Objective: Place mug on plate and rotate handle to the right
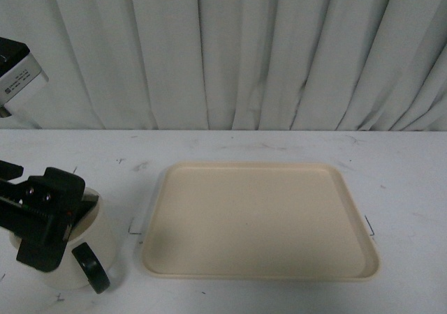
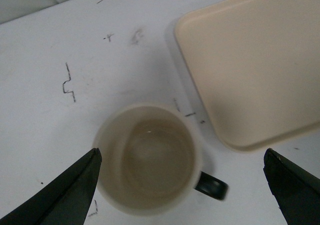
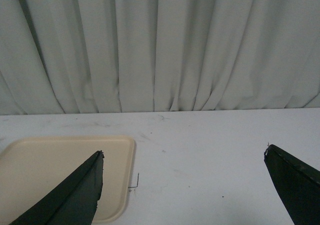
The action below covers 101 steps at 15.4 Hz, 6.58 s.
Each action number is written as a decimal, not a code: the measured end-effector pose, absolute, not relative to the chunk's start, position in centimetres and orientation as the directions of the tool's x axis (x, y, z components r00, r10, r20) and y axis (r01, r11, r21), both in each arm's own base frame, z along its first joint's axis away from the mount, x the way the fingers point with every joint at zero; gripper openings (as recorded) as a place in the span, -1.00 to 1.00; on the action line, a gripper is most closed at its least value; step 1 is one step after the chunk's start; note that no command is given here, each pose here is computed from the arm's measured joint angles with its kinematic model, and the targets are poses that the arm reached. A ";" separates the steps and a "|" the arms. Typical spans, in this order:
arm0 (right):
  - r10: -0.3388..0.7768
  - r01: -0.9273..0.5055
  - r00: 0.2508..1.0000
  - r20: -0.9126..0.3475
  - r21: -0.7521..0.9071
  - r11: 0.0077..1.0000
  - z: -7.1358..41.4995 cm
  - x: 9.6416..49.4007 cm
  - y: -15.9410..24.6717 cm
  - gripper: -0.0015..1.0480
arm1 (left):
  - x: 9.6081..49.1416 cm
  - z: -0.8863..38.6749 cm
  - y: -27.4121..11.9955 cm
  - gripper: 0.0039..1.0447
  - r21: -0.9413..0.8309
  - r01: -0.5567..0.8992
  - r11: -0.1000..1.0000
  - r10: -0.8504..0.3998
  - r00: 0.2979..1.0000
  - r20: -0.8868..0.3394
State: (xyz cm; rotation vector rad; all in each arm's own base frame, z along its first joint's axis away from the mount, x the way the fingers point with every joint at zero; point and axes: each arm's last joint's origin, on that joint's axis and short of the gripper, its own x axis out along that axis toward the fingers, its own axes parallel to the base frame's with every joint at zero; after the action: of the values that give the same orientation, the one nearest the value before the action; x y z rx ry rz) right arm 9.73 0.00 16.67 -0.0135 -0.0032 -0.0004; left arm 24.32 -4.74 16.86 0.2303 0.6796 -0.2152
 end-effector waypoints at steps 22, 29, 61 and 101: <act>0.000 0.000 1.000 0.003 -0.014 1.000 16.7 9.7 0.0 0.87 | 30.2 18.0 -9.2 -0.95 0.082 0.318 0.945 -0.209 0.776 -0.595; 0.000 0.000 1.000 0.003 -0.014 1.000 16.7 9.7 0.0 0.87 | 31.7 16.9 -15.5 -0.95 0.073 0.412 0.908 -0.281 0.731 -0.621; 0.000 0.000 1.000 0.003 -0.014 1.000 16.7 9.7 0.0 0.87 | 17.0 18.9 -2.6 -0.97 0.005 -0.009 1.000 0.009 1.000 -0.007; 0.000 0.000 1.000 0.003 -0.011 1.000 16.7 9.7 0.0 0.87 | 9.8 16.6 0.0 0.90 0.002 0.002 1.000 -0.002 1.000 -0.001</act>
State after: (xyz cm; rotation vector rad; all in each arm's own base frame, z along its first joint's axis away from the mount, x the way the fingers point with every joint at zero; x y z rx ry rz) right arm 9.73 0.00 16.67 -0.0109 -0.0032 -0.0004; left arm 9.75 -0.02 16.63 0.0025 0.0010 -0.0019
